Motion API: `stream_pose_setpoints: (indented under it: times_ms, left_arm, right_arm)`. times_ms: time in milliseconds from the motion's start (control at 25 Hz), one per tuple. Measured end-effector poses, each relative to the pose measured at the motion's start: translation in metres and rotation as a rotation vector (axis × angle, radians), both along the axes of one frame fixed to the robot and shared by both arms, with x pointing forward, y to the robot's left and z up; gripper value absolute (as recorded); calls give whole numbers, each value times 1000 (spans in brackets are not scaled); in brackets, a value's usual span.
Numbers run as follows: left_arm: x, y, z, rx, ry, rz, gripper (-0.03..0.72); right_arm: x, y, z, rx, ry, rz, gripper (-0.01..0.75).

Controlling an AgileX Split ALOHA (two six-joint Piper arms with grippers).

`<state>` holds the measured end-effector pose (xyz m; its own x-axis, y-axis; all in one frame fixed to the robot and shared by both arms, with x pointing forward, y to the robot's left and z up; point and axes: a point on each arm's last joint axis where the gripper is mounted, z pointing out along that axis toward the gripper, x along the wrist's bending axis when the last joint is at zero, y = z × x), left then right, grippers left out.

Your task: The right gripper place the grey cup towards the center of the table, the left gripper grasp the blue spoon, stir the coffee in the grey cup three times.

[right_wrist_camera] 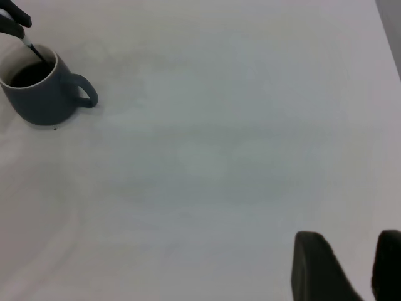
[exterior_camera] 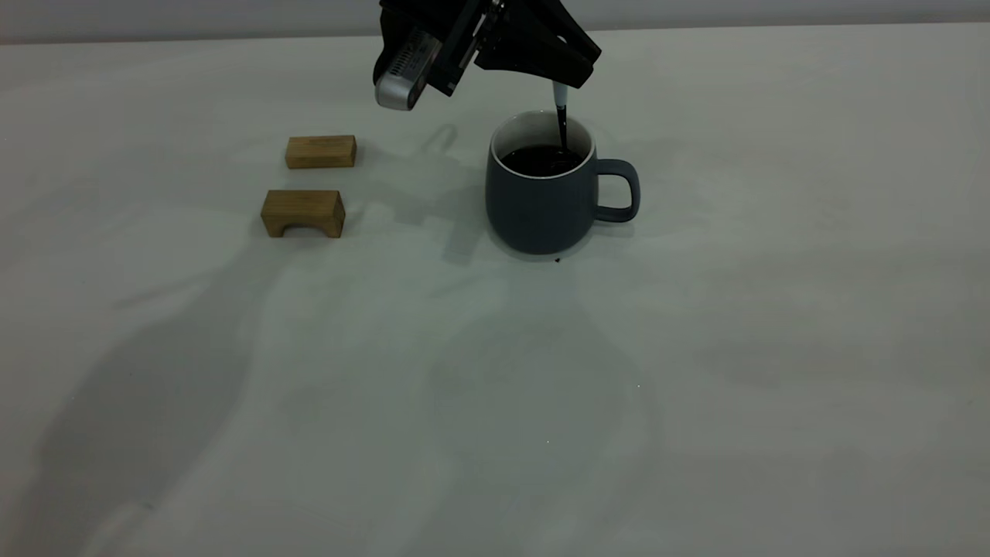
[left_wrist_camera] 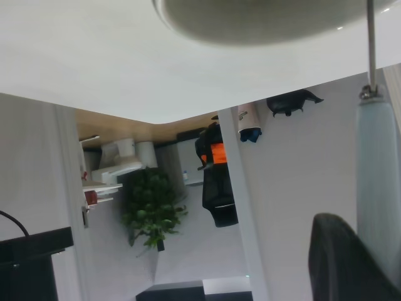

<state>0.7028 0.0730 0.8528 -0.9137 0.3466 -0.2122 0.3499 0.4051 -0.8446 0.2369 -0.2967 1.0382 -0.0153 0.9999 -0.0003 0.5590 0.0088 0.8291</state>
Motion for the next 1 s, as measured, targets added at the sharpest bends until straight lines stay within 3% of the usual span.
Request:
stream_pose_setpoints:
  times_ms: [160, 360, 480, 640, 800, 1000]
  left_arm:
    - [0, -1, 1, 1, 58, 37, 148]
    - [0, -1, 1, 11, 111, 68, 318]
    - [1, 2, 9, 29, 78, 56, 362]
    - [1, 14, 48, 176, -153, -62, 372]
    - [-3, 39, 115, 440, -454, -183, 371]
    - [-16, 70, 197, 705, -711, -206, 369]
  right_arm:
    - [0, 0, 0, 1, 0, 0, 254]
    - [0, 0, 0, 1, 0, 0, 254]
    - [0, 0, 0, 1, 0, 0, 254]
    - [0, 0, 0, 1, 0, 0, 254]
    - [0, 0, 0, 1, 0, 0, 254]
    - [0, 0, 0, 1, 0, 0, 254]
